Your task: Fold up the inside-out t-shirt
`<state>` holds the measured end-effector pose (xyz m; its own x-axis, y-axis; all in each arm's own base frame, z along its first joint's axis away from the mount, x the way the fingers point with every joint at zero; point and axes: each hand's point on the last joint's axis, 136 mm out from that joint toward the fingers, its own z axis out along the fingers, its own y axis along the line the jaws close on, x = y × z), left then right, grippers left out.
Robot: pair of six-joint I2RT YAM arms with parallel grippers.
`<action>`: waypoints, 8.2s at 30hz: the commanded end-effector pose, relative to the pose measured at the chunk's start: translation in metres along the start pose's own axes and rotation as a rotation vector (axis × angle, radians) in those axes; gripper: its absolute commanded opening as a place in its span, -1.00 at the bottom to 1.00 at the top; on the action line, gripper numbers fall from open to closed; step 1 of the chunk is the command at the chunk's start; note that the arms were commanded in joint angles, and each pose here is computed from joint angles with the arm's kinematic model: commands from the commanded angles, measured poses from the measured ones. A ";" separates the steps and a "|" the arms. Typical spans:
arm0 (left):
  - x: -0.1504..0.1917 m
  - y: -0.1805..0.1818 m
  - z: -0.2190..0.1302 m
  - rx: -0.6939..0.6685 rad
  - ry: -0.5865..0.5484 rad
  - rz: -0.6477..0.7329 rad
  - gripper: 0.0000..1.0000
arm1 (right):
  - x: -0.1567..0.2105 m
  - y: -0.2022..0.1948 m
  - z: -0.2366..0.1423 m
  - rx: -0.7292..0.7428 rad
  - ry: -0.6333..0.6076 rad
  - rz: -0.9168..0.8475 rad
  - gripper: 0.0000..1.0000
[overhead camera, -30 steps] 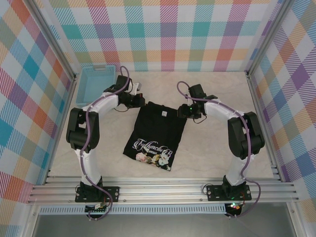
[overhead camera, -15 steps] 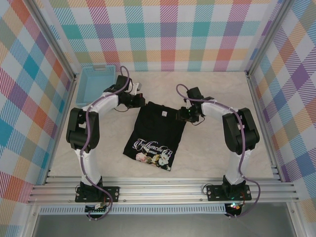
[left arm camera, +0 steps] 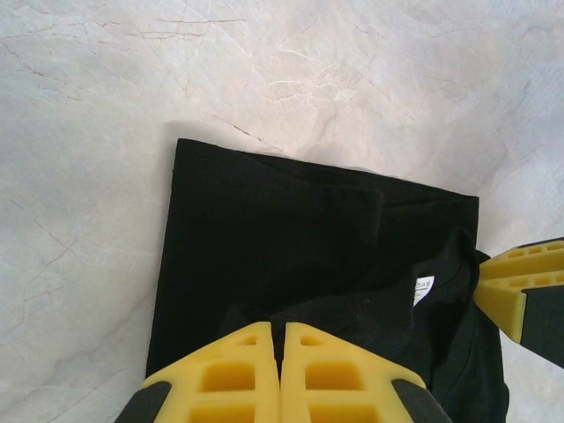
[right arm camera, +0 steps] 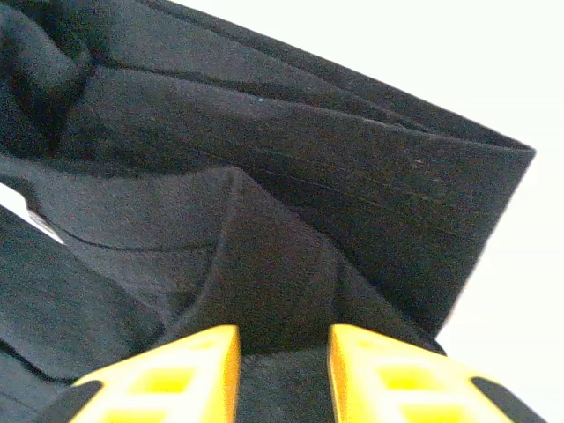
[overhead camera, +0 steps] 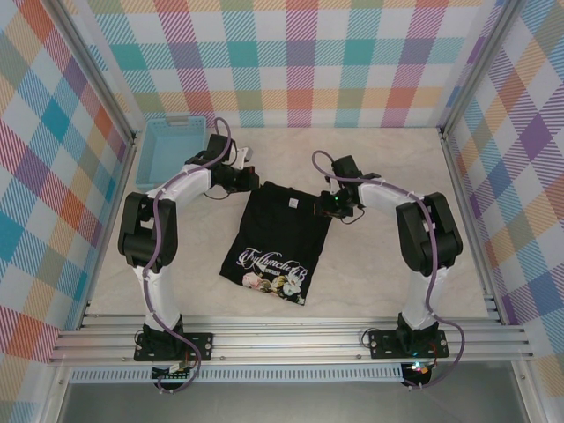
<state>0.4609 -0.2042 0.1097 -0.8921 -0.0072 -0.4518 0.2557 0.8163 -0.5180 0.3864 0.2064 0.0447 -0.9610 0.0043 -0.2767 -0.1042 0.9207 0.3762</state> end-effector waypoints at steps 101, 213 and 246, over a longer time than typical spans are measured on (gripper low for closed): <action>0.010 0.015 0.005 -0.225 0.012 -0.006 0.18 | -0.051 0.014 -0.010 0.006 -0.194 0.004 -0.03; -0.041 0.072 0.030 -0.131 -0.120 -0.212 0.19 | -0.153 -0.031 0.047 -0.162 -0.161 -0.023 -0.03; -0.052 0.032 0.084 0.085 0.004 -0.162 -1.00 | -0.167 0.029 0.047 -0.259 -0.140 -0.097 -0.84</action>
<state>0.5427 -0.2141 0.0392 -0.9304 -0.1633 -0.3281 0.0849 0.7748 -0.6264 0.5514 0.2429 0.0325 -0.9224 0.0076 -0.3861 -0.2180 0.8150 0.5369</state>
